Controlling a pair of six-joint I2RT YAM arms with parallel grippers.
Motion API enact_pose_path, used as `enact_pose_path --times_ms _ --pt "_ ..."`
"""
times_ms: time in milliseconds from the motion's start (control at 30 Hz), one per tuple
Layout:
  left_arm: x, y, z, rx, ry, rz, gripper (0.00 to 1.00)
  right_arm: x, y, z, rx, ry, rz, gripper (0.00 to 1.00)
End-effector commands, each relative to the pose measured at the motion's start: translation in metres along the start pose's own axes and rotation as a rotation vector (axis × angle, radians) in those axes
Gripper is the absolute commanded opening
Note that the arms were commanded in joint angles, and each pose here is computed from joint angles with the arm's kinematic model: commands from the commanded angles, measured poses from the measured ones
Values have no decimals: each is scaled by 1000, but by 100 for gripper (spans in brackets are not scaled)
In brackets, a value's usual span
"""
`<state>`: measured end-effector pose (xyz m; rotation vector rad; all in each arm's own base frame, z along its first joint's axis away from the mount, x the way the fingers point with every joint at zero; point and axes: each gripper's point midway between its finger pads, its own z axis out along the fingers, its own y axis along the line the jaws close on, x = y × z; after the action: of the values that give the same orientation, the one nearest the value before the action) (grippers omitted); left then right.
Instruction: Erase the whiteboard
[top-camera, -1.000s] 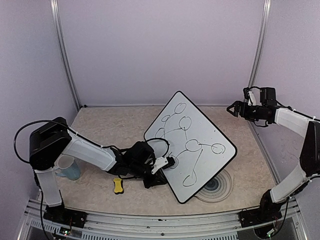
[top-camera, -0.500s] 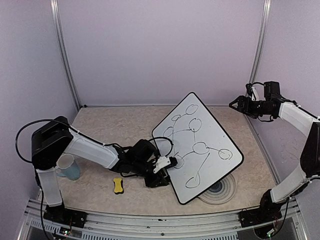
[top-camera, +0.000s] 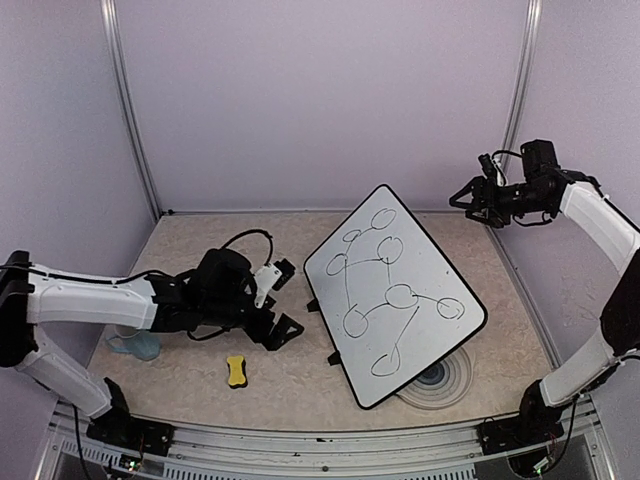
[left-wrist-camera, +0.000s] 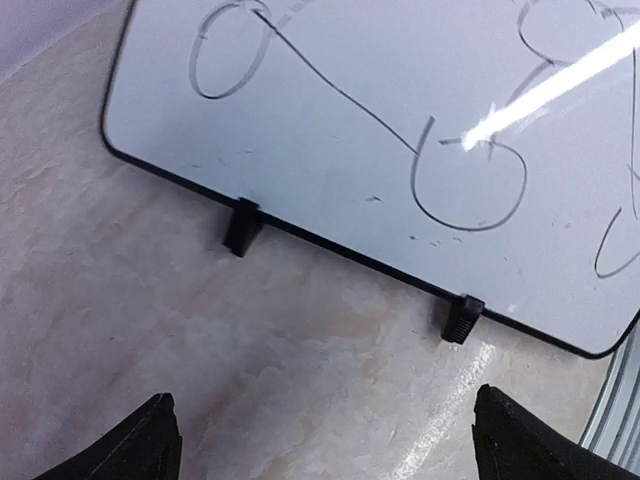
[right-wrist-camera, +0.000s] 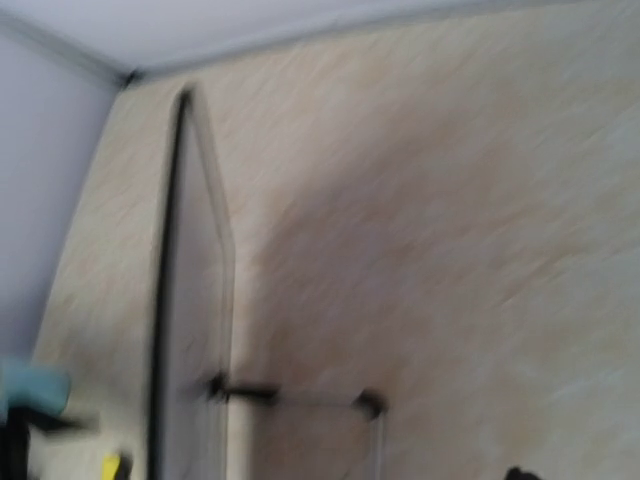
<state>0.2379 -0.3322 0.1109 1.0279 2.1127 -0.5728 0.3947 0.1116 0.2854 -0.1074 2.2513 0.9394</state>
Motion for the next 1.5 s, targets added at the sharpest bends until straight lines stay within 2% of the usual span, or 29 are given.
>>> enact_pose_path --times_ms 0,100,167,233,467,633,800,933,1067,1467 --pt "-17 61 -51 -218 -146 -313 99 31 42 4 -81 136 27 76" --pt "-14 98 -81 -284 -225 -548 99 50 57 13 -104 215 32 70" --pt "-3 118 -91 -299 -233 -702 99 62 62 20 -100 264 25 64" --pt "6 128 -97 -322 -224 -783 99 73 64 26 -92 301 22 60" --pt "34 128 -89 -369 -81 -857 99 93 64 38 -79 360 18 51" --pt "61 123 -90 -414 -1 -955 99 106 76 45 -104 401 8 34" --pt "89 94 -83 -473 182 -960 99 112 81 50 -112 413 23 21" --pt "107 59 -71 -442 269 -1000 92 115 85 53 -117 414 45 11" --pt "118 41 -65 -429 291 -1040 83 119 91 58 -125 411 64 0" --pt "137 23 -62 -492 364 -1009 61 127 104 66 -127 379 107 0"
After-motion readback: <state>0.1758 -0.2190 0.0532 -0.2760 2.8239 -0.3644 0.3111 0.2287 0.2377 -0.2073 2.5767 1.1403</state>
